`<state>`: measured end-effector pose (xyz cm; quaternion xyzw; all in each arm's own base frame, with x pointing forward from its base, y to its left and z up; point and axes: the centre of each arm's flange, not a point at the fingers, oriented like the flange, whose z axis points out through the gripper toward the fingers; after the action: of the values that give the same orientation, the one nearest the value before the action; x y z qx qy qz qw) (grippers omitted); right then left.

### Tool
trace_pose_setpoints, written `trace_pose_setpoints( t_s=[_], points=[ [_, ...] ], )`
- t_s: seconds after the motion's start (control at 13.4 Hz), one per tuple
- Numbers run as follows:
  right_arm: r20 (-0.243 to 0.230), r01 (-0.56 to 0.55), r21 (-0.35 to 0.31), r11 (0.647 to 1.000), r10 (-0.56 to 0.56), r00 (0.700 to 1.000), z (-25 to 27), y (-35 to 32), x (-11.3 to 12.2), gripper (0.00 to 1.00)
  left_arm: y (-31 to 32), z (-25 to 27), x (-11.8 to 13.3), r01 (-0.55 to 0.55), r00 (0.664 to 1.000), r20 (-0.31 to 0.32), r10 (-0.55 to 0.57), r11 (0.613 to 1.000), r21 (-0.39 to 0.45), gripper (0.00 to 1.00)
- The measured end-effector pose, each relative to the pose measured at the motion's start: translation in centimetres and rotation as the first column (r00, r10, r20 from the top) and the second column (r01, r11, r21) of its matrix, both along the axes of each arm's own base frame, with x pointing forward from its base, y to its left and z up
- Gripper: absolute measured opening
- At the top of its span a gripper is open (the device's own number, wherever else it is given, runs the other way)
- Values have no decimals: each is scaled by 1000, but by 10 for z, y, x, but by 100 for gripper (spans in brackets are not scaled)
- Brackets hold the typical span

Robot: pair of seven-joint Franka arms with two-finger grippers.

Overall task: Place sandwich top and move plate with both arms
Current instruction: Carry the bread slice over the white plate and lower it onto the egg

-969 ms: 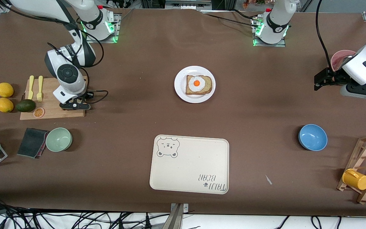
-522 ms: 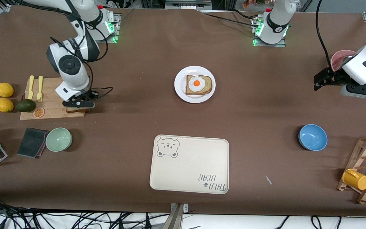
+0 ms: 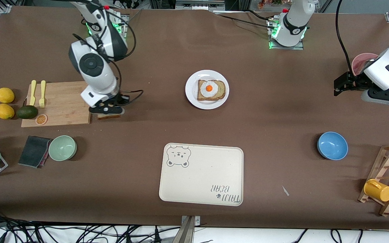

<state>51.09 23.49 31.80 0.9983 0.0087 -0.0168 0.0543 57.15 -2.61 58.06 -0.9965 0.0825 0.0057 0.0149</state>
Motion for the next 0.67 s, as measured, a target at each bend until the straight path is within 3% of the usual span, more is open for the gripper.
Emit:
trace_pose_setpoints(
  t_s=[0.3, 0.67],
  points=[
    [-3, 6, 48, 999, -6, 1000, 14, 94, -15, 10, 0, 0, 0, 0, 1000, 0, 0, 1000, 0, 100],
    [-22, 115, 94, 989, -114, 993, 10, 212, -75, 10, 0, 0, 0, 0, 1000, 0, 0, 1000, 0, 100]
  ],
)
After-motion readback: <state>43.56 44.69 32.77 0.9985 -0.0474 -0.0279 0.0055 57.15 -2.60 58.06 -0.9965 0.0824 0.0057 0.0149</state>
